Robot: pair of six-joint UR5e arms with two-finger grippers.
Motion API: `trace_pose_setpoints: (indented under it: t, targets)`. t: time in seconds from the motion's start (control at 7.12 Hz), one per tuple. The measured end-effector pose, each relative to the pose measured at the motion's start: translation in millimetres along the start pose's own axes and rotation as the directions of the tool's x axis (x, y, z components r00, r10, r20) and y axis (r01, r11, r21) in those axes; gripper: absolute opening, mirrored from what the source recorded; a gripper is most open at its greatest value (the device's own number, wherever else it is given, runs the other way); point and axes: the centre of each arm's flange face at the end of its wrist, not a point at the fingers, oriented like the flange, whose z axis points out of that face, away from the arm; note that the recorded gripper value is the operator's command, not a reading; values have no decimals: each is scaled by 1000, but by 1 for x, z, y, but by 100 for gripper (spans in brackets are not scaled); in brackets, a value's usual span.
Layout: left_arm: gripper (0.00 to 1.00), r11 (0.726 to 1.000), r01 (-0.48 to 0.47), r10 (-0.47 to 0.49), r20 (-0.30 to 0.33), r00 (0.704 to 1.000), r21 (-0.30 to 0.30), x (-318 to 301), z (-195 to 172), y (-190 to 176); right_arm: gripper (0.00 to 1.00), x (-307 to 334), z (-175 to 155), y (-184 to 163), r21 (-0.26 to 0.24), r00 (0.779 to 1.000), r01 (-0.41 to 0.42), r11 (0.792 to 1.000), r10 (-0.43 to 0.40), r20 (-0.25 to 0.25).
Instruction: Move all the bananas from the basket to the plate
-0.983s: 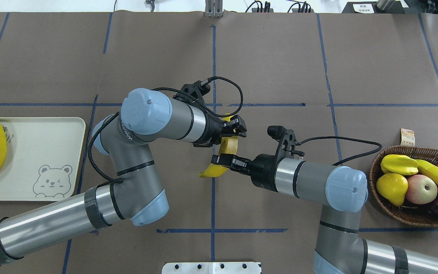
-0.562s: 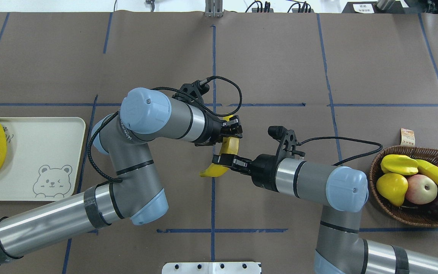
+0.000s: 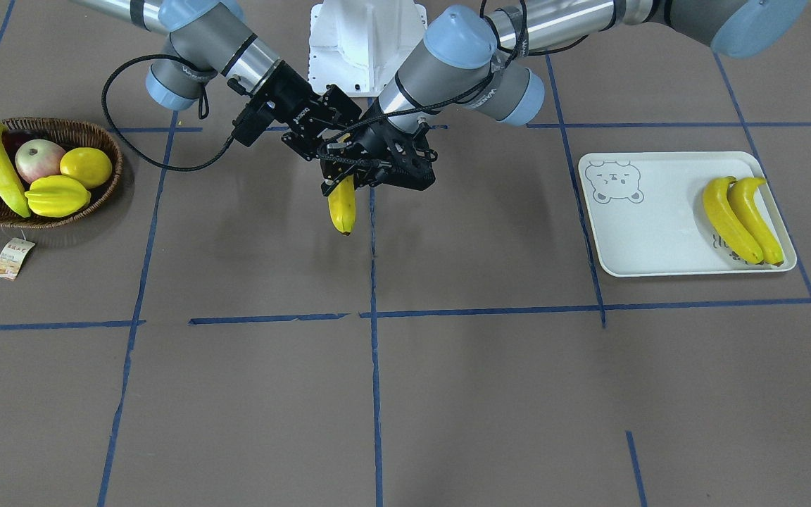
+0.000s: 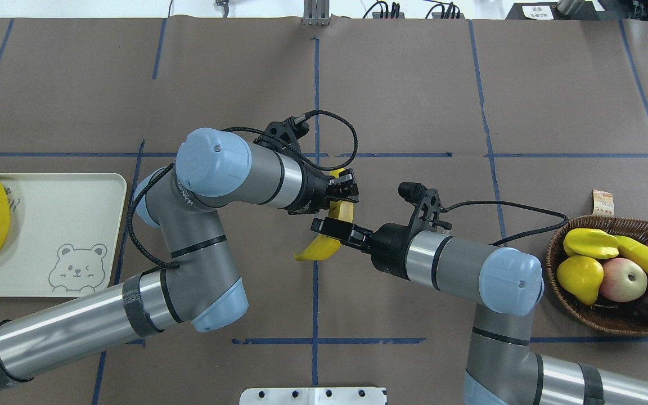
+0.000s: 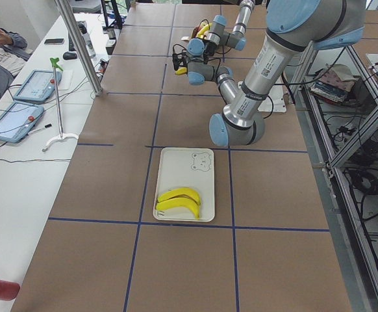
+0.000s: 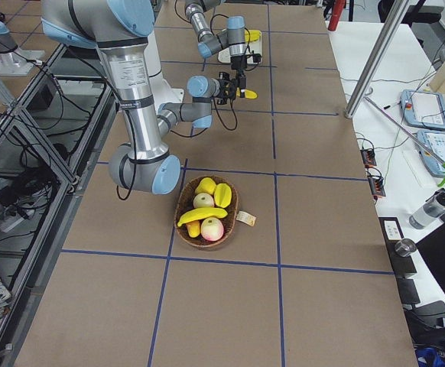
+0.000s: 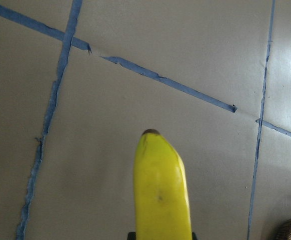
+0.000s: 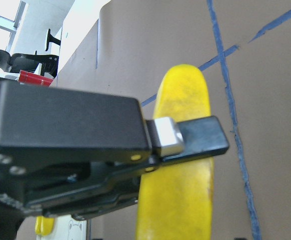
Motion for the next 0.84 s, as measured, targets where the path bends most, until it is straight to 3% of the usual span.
trace_pose_setpoints:
  t: [0.56,0.84]
  targets:
    - [0,1000,14,-15,21,1000,26,-22,-7,-17,100,-21,-16,-19,-73,994,0,997,-8,-110]
    - [0,997,43,-46,50,998,71,-62,-30,-39,100,-51,-40,-35,-116,976,-24,993,-3,-219]
